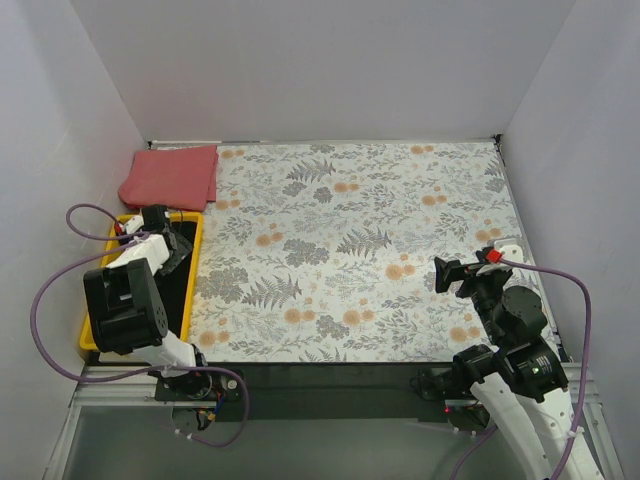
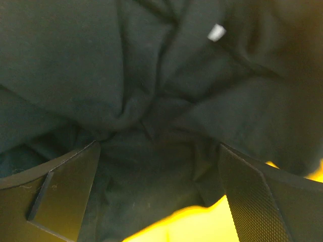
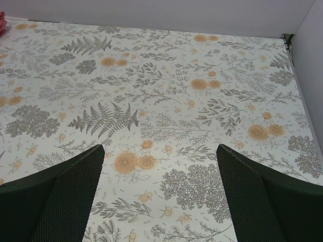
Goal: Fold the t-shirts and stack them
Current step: Grab the tshirt from the pile
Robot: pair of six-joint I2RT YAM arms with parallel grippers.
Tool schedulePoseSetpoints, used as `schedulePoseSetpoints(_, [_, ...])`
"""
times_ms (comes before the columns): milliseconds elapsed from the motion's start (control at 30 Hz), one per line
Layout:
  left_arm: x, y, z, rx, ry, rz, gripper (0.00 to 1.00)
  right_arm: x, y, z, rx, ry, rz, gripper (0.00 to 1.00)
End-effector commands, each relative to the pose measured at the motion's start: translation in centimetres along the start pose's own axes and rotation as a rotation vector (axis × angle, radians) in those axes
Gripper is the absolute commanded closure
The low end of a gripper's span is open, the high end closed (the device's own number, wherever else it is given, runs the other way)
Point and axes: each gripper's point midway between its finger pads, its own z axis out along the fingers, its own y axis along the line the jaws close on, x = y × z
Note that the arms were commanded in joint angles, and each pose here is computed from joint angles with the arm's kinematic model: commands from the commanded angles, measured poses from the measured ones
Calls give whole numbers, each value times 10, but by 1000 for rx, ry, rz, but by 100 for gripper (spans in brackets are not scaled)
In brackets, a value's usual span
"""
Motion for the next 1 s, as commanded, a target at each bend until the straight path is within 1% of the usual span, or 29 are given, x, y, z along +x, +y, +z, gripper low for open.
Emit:
schedulePoseSetpoints(0, [3,-1,10,-18,21,14,3,-10,4,4,-17,-37,2,2])
schedulePoseSetpoints(33, [7,-1,13,-21,35,17,5,-9,4,4,-17,-34,1,2])
schedulePoseSetpoints(100, [18,1,20,-34,70,26,16,-8,4,5,-18,-28,0,2])
schedulePoseSetpoints(133, [22,3,23,-41,79,27,22,-7,5,6,-19,-22,-1,2])
schedulePoseSetpoints(167, [27,5,25,-49,94,36,31,-7,5,6,-19,-21,-2,2])
schedulePoseSetpoints(200, [27,6,25,-51,96,37,47,-7,5,6,-17,-21,-3,2])
schedulePoseSetpoints(267, [22,6,21,-46,75,38,74,-6,5,7,-19,-16,-4,2])
schedulePoseSetpoints(300, [18,5,17,-43,63,42,99,-5,5,7,-19,-13,-5,2])
schedulePoseSetpoints(333, [5,0,11,-27,34,35,100,-6,5,7,-20,-15,-4,2])
schedulePoseSetpoints(367, [-12,-4,-3,-5,-21,24,100,-5,6,8,-23,-10,-5,2])
schedulePoseSetpoints(433, [-32,-15,-25,33,-86,34,100,-4,7,8,-28,-7,-8,2])
schedulePoseSetpoints(467, [-65,-32,-54,93,-180,9,100,-4,7,8,-29,-7,-8,2])
schedulePoseSetpoints(500, [-75,-39,-69,113,-211,21,100,-4,7,8,-31,-8,-7,2])
schedulePoseSetpoints(533, [-86,-59,-98,175,-271,54,100,-4,7,8,-29,-7,-8,2])
schedulePoseSetpoints(567, [-114,-76,-130,209,-363,46,100,-4,7,8,-29,-7,-9,2])
schedulePoseSetpoints(600, [-123,-89,-154,237,-400,74,100,-5,7,8,-29,-10,-7,2])
schedulePoseSetpoints(633, [-113,-121,-184,312,-427,162,100,-4,6,8,-25,-7,-8,2])
schedulePoseSetpoints(667, [-134,-142,-227,388,-500,156,100,-3,6,9,-23,-4,-8,2])
schedulePoseSetpoints(700, [-134,-156,-248,431,-521,186,100,-4,7,8,-26,-7,-8,2])
schedulePoseSetpoints(733, [-117,-182,-277,515,-533,244,100,-4,6,8,-23,-6,-8,2])
schedulePoseSetpoints(767, [-116,-195,-304,574,-564,280,100,-5,6,9,-23,-7,-8,2])
schedulePoseSetpoints(800, [-124,-208,-342,654,-606,265,100,-5,6,8,-23,-9,-7,2])
schedulePoseSetpoints(833, [-101,-229,-369,742,-604,323,100,-6,6,8,-20,-12,-7,2])
schedulePoseSetpoints(867, [-94,-237,-391,794,-621,355,100,-6,5,8,-17,-12,-7,2])
schedulePoseSetpoints(900, [-94,-244,-422,866,-650,353,100,-5,5,8,-17,-10,-6,2])
schedulePoseSetpoints(933, [-72,-257,-455,965,-657,400,100,-6,4,7,-14,-14,-7,2])
schedulePoseSetpoints(967, [-55,-264,-467,1015,-645,423,100,-6,4,7,-12,-14,-7,2])
